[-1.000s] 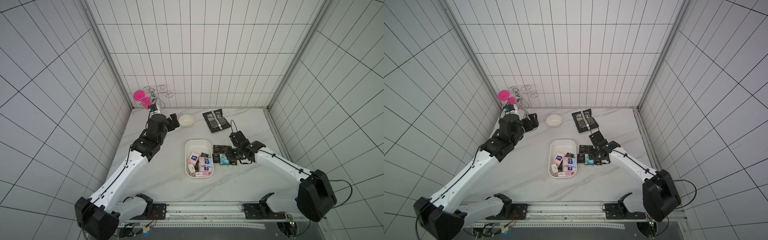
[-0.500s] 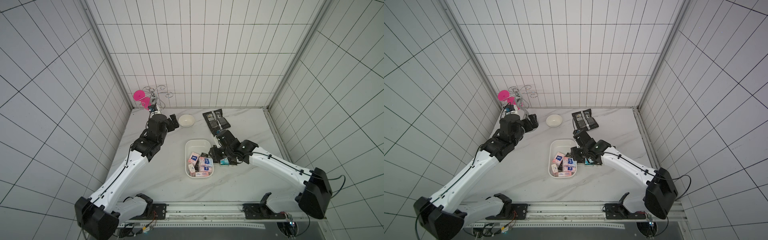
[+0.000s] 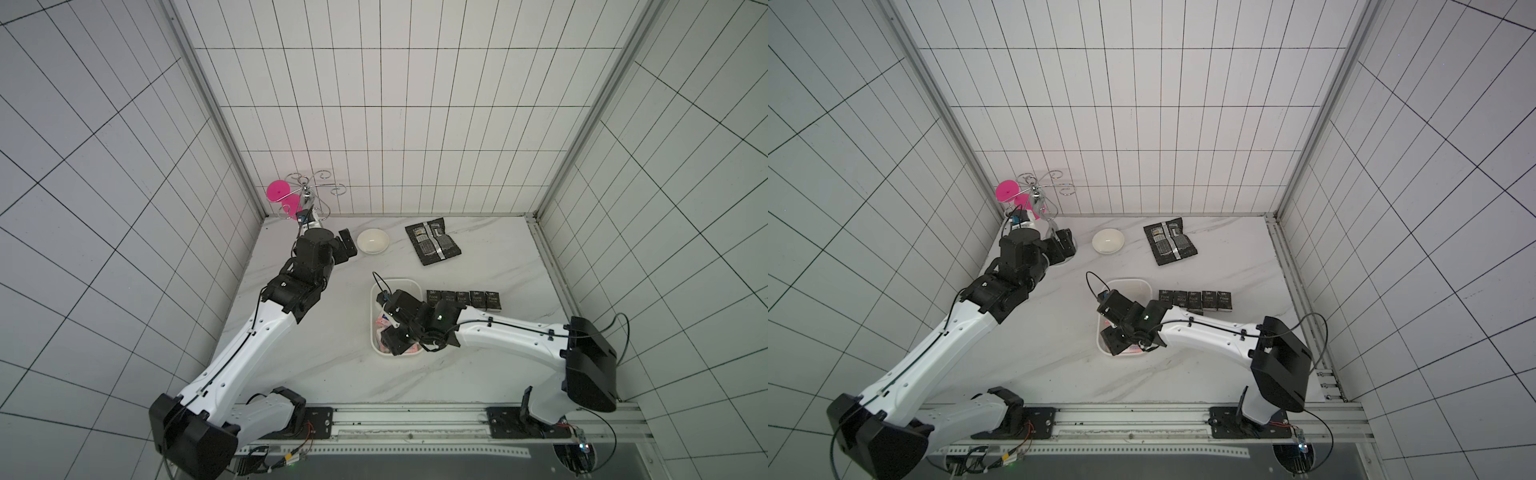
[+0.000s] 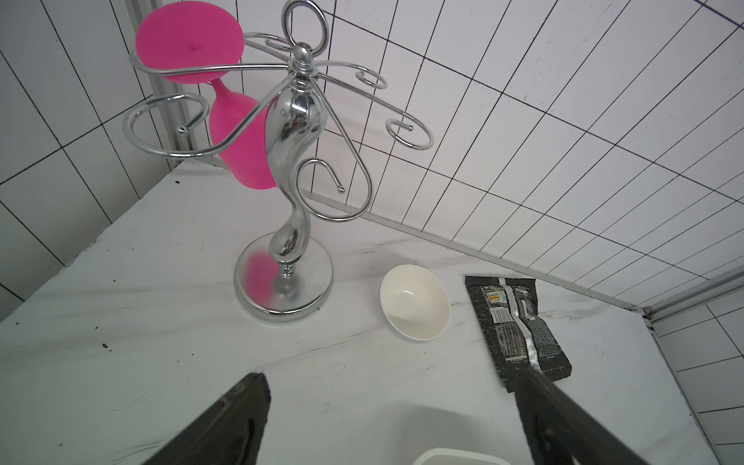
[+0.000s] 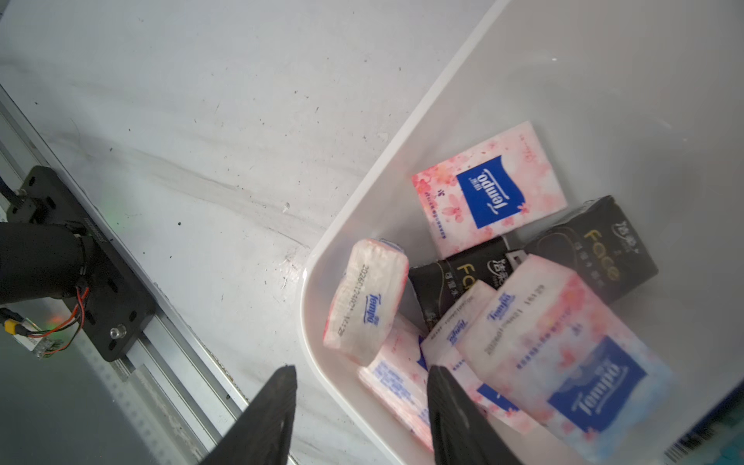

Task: Take the pocket tissues out of the storage box
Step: Pick up the pocket tissues from the storage box.

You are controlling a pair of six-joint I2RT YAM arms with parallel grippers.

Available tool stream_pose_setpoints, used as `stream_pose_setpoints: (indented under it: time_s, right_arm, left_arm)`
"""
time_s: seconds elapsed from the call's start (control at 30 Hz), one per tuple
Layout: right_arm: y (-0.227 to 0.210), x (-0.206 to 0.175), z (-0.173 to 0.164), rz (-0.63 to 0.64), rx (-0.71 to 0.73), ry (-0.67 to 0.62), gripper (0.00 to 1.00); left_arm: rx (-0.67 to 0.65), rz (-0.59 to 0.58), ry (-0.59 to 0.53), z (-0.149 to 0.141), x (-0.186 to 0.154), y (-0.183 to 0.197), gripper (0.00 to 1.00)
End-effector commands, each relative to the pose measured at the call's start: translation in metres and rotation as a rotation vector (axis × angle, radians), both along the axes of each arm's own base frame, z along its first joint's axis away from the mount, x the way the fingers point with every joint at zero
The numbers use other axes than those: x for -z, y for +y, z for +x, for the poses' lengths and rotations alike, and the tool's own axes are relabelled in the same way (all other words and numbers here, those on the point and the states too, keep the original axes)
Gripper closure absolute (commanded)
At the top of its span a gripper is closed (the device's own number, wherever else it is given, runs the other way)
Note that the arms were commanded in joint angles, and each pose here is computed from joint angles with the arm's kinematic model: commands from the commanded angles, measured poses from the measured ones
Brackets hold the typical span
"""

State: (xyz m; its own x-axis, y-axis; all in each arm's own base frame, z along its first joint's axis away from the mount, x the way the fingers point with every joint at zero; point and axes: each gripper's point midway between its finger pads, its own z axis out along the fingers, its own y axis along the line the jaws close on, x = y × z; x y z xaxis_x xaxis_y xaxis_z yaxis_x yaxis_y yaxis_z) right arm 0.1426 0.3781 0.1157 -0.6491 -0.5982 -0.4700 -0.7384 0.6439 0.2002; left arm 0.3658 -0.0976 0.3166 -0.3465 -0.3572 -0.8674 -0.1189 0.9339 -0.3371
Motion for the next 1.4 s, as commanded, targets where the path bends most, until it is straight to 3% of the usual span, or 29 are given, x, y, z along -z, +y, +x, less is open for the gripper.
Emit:
stream_pose_setpoints:
  time_s: [0.0, 0.43, 0.7, 0.97, 1.2, 1.37]
  right_arm:
    - [0.015, -0.011, 0.009, 0.046, 0.036, -0.030, 0.43]
    - [0.028, 0.018, 0.016, -0.004, 0.059, -0.024, 0.46]
    - [0.023, 0.025, 0.014, -0.048, 0.062, -0.008, 0.61]
    - [0.018, -0.005, 0.016, 0.042, 0.091, -0.004, 0.76]
    - [-0.002, -0.041, 0.023, 0.131, 0.139, -0.022, 0.77]
    - [-0.043, -0.072, 0.032, 0.182, 0.210, -0.023, 0.77]
  left_arm:
    - [-0.011, 0.013, -0.025, -0.003, -0.014, 0.005, 0.01]
    - [-0.019, 0.021, -0.015, -0.001, -0.008, 0.008, 0.01]
    - [-0.014, -0.003, -0.020, 0.000, -0.010, 0.010, 0.02]
    - [-0.010, -0.017, -0.018, 0.003, -0.008, 0.007, 0.01]
    - [-0.025, -0.008, -0.028, 0.002, -0.011, 0.011, 0.01]
    - [-0.028, -0.010, -0.035, 0.003, -0.016, 0.012, 0.02]
